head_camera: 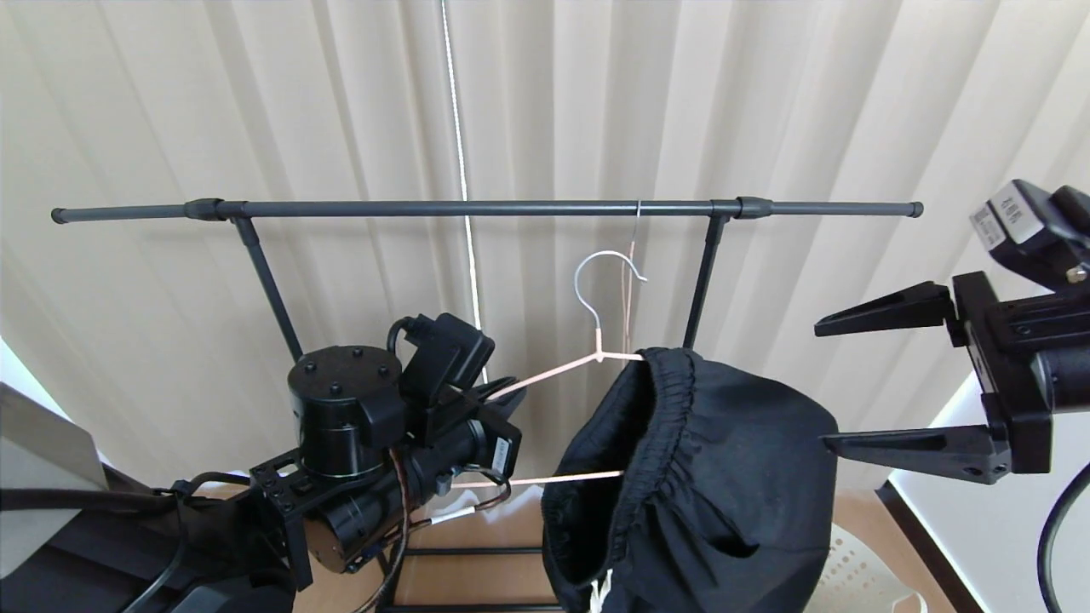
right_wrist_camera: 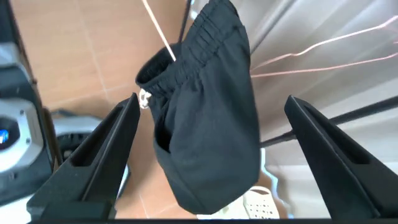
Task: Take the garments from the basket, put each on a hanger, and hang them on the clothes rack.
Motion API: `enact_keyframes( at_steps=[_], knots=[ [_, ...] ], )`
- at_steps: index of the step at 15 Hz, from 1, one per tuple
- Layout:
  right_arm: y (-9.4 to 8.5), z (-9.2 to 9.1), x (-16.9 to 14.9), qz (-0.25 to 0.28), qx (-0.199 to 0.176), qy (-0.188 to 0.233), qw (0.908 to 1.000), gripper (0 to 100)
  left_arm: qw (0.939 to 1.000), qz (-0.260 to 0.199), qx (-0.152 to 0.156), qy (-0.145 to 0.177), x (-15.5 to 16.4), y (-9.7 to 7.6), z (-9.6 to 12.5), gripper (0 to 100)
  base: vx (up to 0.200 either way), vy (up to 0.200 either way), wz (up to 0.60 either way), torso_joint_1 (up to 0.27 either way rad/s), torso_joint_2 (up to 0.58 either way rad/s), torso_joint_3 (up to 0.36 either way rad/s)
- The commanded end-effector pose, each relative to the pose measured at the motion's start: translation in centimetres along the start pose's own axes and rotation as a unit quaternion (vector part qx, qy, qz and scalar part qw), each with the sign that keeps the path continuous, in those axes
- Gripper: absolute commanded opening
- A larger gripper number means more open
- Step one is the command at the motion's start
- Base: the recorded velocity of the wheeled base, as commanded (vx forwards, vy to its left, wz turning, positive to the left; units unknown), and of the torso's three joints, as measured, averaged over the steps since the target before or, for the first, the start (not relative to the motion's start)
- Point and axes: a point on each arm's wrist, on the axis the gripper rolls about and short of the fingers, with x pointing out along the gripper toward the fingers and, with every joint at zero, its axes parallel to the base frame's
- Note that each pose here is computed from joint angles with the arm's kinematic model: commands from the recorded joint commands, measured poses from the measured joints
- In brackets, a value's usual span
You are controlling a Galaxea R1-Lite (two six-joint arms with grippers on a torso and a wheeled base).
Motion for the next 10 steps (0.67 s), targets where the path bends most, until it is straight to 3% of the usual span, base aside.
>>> enact_keyframes(
  at_steps=[1, 6, 10],
  knots=[
    [-2.3, -0.7, 3.1, 0.062, -0.015, 0.025, 0.9977, 100, 1.0000, -0.004, 0.001, -0.001, -0.1, -0.3, 0.0, 0, 0.000, 0.000, 0.00, 0.000, 0.00, 0.000],
    [-5.0, -1.2, 7.1, 0.093, 0.002, 0.036, 0.9951, 100, 0.9998, -0.021, 0.001, -0.001, -0.2, -0.6, 0.0, 0, 0.000, 0.000, 0.00, 0.000, 0.00, 0.000],
    [-5.9, -0.4, 9.0, 0.103, 0.003, 0.034, 0.9941, 100, 0.9997, -0.026, 0.002, -0.003, -0.2, -0.9, 0.1, 0, 0.000, 0.000, 0.00, 0.000, 0.00, 0.000]
  ],
)
